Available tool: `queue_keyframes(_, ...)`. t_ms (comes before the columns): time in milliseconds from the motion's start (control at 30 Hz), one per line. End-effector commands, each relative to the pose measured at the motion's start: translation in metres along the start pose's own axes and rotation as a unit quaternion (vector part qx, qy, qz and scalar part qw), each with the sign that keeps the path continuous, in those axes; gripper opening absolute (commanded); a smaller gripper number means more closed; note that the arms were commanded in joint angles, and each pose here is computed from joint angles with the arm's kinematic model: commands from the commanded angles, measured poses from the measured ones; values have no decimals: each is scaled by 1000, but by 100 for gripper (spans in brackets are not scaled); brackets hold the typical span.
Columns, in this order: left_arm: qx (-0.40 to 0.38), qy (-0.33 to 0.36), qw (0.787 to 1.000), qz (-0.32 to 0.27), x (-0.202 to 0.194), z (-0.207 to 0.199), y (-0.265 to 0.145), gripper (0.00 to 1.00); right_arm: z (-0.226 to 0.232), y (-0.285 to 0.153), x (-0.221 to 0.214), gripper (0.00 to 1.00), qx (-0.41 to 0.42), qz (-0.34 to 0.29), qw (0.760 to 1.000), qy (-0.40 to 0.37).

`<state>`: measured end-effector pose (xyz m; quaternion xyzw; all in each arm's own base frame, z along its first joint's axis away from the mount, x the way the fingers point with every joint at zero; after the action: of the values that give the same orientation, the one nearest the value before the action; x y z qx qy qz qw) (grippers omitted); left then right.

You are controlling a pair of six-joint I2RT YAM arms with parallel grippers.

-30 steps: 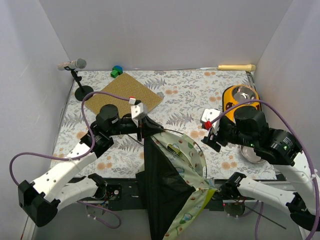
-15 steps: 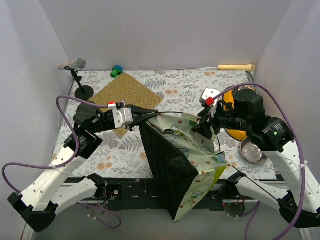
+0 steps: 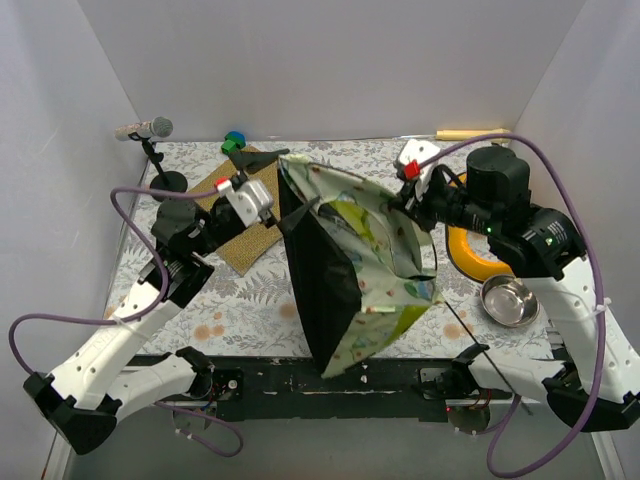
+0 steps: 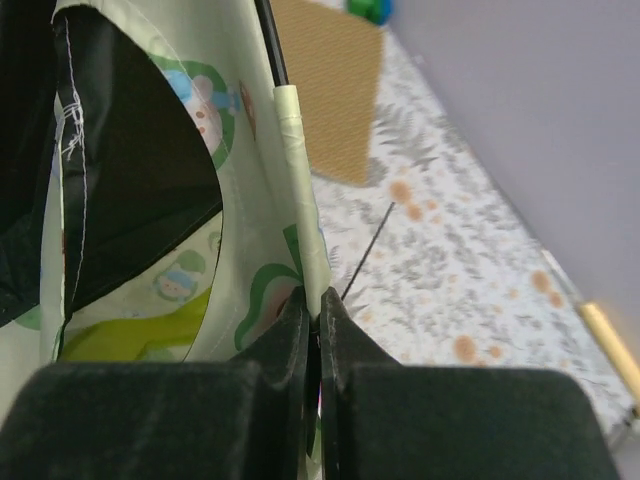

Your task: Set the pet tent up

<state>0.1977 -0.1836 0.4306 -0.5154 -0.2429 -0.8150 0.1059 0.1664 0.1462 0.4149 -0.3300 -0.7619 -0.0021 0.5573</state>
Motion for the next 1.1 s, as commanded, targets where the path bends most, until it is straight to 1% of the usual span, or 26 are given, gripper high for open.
queue_keyframes(0, 199, -98, 975, -6, 16, 46, 8, 98, -59, -15, 41, 1, -195, -9, 980, -18)
queue_keyframes(33, 221, -115, 968, -9, 18, 53, 7, 98, -64, -16, 42, 1, -214, 7, 977, -14)
queue_keyframes(100, 247, -149, 957, -6, 18, 61, 0, 98, -71, -12, 40, 1, -223, 42, 974, -11)
queue_keyframes(167, 256, -190, 948, 17, 10, 61, -5, 98, -77, -4, 37, 1, -232, 77, 970, 0)
queue_keyframes(200, 244, -208, 947, 27, 7, 56, -6, 98, -79, 4, 37, 1, -226, 89, 970, 4)
queue_keyframes(233, 225, -225, 947, 44, 2, 50, -7, 98, -81, 9, 37, 1, -226, 104, 969, 11)
queue_keyframes(300, 176, -264, 947, 57, 0, 37, -5, 98, -83, 23, 34, 1, -213, 130, 968, 29)
queue_keyframes(333, 134, -275, 950, 65, 0, 28, -4, 98, -82, 32, 29, 1, -198, 150, 968, 37)
queue_keyframes(367, 92, -279, 953, 76, -3, 19, -3, 97, -81, 41, 28, 1, -184, 157, 969, 49)
queue_keyframes(400, 37, -280, 955, 89, -5, 8, -3, 93, -81, 47, 29, 1, -170, 162, 970, 57)
queue_keyframes(467, -68, -254, 958, 112, -13, -10, -9, 89, -78, 58, 30, 1, -144, 163, 973, 80)
queue_keyframes(500, -116, -238, 956, 123, -17, -19, -13, 87, -77, 62, 29, 1, -134, 160, 974, 83)
queue_keyframes(600, -200, -194, 952, 127, -27, -30, -17, 85, -72, 72, 23, 1, -119, 157, 975, 98)
queue_keyframes(700, -242, -165, 950, 112, -33, -27, -5, 86, -71, 76, 28, 1, -107, 142, 977, 115)
queue_keyframes(800, -230, -159, 955, 101, -41, -14, 17, 85, -71, 78, 30, 1, -90, 133, 977, 141)
queue_keyframes(900, -258, -133, 952, 94, -51, -12, 25, 83, -73, 79, 25, 1, -94, 139, 972, 164)
queue_keyframes(967, -269, -106, 953, 93, -63, -15, 25, 74, -74, 78, 24, 1, -76, 126, 971, 186)
queue_keyframes(1000, -271, -97, 953, 96, -69, -16, 24, 65, -74, 77, 25, 1, -69, 119, 971, 194)
queue_keyframes(1067, -277, -75, 953, 92, -74, -17, 22, 53, -77, 75, 27, 1, -62, 104, 970, 210)
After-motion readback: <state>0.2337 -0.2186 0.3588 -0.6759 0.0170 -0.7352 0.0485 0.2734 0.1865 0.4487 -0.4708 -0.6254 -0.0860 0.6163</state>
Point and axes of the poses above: each gripper's point midway between its finger pads, its own y axis out along the fingers, its own z axis along the line the jaws close on, x = y × z, the point moved 8 cm from there along -y, back along the fingers, and after that the axes turned 9 degrees about -y, right-handed, at the moved point
